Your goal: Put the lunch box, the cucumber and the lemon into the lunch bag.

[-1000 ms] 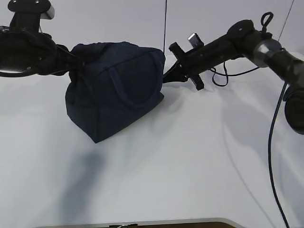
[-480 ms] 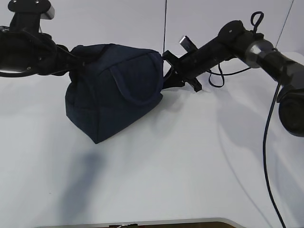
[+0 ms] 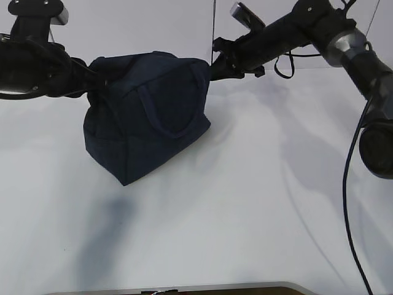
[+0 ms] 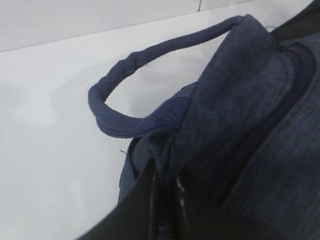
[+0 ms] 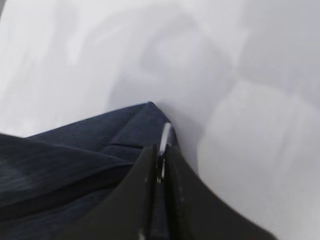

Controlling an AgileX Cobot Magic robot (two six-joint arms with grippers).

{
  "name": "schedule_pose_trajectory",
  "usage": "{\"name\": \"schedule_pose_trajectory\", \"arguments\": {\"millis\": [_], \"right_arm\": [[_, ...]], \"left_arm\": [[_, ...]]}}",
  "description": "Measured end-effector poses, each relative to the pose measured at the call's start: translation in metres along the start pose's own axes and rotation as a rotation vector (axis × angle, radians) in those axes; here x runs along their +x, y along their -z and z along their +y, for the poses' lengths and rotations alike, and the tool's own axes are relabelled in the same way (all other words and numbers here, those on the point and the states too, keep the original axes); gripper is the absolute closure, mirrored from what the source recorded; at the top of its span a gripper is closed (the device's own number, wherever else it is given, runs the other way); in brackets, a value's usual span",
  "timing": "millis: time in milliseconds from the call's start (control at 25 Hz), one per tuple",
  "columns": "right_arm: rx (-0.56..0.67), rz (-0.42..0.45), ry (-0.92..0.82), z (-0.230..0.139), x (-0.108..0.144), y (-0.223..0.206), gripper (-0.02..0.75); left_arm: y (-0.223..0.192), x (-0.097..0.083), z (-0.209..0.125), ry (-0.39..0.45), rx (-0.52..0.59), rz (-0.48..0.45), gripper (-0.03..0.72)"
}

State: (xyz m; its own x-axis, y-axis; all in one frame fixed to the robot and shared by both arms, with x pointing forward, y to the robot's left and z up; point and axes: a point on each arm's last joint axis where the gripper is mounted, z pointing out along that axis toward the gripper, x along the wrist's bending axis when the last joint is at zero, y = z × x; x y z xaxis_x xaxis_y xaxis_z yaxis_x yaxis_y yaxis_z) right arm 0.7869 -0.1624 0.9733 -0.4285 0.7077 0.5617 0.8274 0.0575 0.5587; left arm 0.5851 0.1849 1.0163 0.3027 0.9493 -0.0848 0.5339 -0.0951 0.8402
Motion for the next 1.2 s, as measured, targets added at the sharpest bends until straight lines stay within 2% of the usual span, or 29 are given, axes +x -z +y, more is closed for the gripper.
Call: {"name": "schedule_pose_trajectory", "arguments": {"millis": [200, 280, 400, 600, 840, 920, 1080, 1200], "right_arm": [[-0.020, 0.045, 0.029, 0.004, 0.008, 0.004, 0.412], [-0.021, 0.059, 0.038, 0.004, 0.009, 0.005, 0.384], [-0.025, 0.044, 0.094, 0.006, 0.012, 0.009, 0.370], [-0.064, -0.032, 0.221, 0.022, 0.033, 0.041, 0.369], [-0.102, -0.191, 0.342, 0.038, 0.055, 0.082, 0.364], [-0.118, -0.218, 0.367, 0.042, 0.064, 0.095, 0.364], [-0.151, -0.192, 0.354, 0.046, 0.080, 0.106, 0.365], [-0.152, -0.164, 0.344, 0.046, 0.082, 0.105, 0.365]], "left_arm": [[0.000, 0.000, 0.000, -0.031, 0.001, 0.001, 0.701], [0.000, 0.000, 0.000, -0.045, 0.002, 0.001, 0.701], [0.000, 0.000, -0.001, -0.096, 0.008, -0.003, 0.701], [0.000, -0.001, -0.002, -0.198, 0.024, -0.012, 0.701], [0.000, -0.001, -0.003, -0.268, 0.030, -0.013, 0.701], [0.000, -0.001, -0.003, -0.288, 0.033, -0.014, 0.701], [0.000, 0.001, -0.002, -0.365, 0.024, 0.001, 0.701], [0.000, 0.004, 0.003, -0.386, -0.016, 0.042, 0.701]]}}
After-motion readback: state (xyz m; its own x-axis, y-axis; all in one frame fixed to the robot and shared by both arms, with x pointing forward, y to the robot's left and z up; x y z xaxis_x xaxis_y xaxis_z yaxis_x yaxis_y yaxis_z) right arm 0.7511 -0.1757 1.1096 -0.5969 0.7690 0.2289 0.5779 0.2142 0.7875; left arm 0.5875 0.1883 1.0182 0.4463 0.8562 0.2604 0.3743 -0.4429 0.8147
